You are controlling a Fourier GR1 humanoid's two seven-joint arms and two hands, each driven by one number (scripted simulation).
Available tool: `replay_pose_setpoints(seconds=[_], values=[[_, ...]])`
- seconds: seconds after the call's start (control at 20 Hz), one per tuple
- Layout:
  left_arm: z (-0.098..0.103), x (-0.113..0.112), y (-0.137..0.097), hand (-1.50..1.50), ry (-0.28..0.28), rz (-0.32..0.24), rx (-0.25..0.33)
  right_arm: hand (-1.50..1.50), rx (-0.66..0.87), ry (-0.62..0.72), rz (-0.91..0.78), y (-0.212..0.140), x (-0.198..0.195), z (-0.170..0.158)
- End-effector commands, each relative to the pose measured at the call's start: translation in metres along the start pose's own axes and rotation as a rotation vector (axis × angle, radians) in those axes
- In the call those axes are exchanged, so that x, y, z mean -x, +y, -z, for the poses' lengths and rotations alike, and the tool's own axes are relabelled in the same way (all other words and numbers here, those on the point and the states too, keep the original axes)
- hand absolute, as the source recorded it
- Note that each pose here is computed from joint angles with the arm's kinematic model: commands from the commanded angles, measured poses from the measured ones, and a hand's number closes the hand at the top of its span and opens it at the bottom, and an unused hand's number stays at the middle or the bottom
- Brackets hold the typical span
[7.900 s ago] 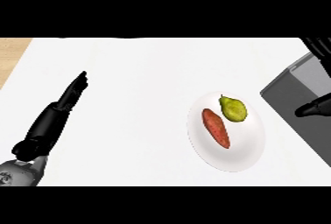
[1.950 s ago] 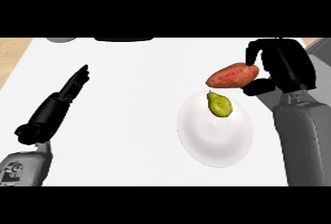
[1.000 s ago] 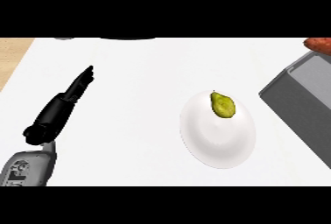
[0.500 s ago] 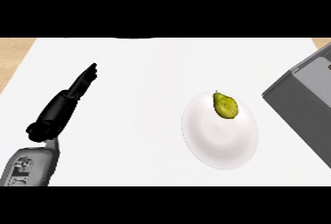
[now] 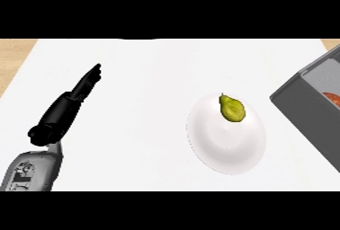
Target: Pick the sweet potato from the plate and place it in the cardboard box
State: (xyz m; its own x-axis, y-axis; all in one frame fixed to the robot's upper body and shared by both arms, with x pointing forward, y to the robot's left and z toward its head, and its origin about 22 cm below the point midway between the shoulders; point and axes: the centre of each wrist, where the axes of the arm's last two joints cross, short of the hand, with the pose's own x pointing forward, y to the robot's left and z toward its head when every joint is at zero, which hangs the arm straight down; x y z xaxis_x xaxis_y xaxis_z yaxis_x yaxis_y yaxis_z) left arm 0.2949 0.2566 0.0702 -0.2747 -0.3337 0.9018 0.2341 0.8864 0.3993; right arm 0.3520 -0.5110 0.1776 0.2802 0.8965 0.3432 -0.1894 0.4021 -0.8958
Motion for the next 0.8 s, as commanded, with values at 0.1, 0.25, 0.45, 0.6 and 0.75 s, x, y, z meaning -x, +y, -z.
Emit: replay_pose_setpoints(seconds=[0.1,0.25,0.45,0.6,0.75], values=[[0.002,-0.002,0.015,0.00,0.015,0.010,-0.009,-1.50,0.238,-0.257,0.379,-0.005,-0.010,0.006],[-0.005,0.003,0.004,0.00,0.018,-0.002,-0.025,-1.50,0.338,-0.319,0.728,-0.013,-0.001,0.002],[-0.017,0.013,0.006,0.00,0.024,-0.011,-0.014,-1.50,0.420,-0.225,0.999,-0.008,0.029,-0.010],[-0.001,-0.003,0.004,0.00,-0.007,-0.001,-0.008,-1.50,0.465,-0.164,1.060,-0.001,0.043,-0.016],[-0.009,0.000,0.010,0.00,0.001,0.001,-0.006,-1.50,0.559,-0.151,1.057,0.000,0.079,-0.042]])
